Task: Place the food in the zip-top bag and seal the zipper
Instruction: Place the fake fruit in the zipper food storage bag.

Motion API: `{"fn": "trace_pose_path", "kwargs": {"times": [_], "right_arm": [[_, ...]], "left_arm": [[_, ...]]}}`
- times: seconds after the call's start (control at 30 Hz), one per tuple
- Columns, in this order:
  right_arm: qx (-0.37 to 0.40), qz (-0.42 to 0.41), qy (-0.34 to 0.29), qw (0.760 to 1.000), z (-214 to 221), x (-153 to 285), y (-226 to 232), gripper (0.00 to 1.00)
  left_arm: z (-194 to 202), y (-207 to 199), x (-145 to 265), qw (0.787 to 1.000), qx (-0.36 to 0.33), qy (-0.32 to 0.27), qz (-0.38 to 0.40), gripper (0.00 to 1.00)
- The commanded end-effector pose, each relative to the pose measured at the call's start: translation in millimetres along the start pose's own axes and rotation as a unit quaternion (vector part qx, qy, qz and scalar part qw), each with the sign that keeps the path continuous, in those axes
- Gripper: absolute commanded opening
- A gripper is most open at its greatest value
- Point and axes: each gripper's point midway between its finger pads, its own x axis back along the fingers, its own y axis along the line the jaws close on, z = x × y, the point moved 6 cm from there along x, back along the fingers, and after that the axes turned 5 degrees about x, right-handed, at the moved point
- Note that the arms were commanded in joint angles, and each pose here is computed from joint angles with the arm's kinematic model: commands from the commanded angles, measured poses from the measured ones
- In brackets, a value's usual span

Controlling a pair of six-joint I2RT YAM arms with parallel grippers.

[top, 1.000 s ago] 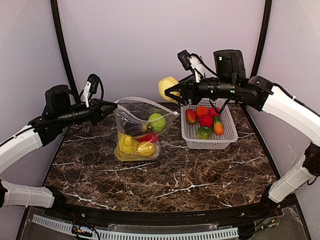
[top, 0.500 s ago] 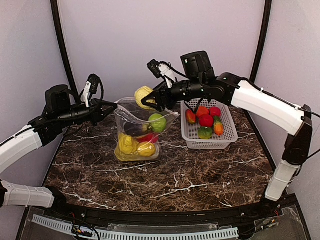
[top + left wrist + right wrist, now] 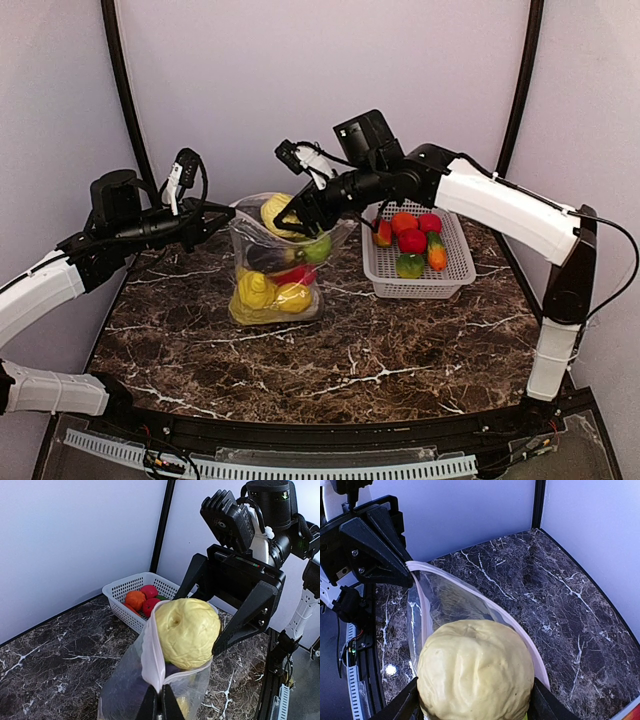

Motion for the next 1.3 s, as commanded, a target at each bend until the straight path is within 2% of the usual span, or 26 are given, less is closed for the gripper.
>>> {"fn": "trace_pose_path", "kwargs": {"times": [0.0, 0.17, 0.57, 0.9, 1.1, 1.27], "right_arm": [[0.012, -0.014, 0.003, 1.000, -6, -7, 7, 0.63], [0.013, -0.013, 0.022, 1.000, 0, -18, 10, 0.65], [-0.006, -0.018, 0.025, 1.000, -5, -31, 8, 0.69], [-0.005, -0.008, 0.015, 1.000, -15, -18, 8, 0.87], [-0.012, 0.027, 0.010, 1.000, -17, -6, 3, 0.85], [-0.033, 0.032, 0.000, 0.999, -13, -1, 4, 0.75]], "left_arm": [[-8, -4, 5, 1.000, -0.012, -0.023, 0.010, 0.01], [-8, -4, 4, 1.000, -0.011, -0.023, 0.010, 0.01], [-6, -3, 4, 1.000, -0.010, -0.021, 0.010, 0.01], [-7, -3, 4, 1.000, -0.011, -0.021, 0.008, 0.01], [-7, -3, 5, 1.000, -0.012, -0.022, 0.007, 0.01], [-8, -4, 6, 1.000, -0.013, -0.024, 0.007, 0.01]]}}
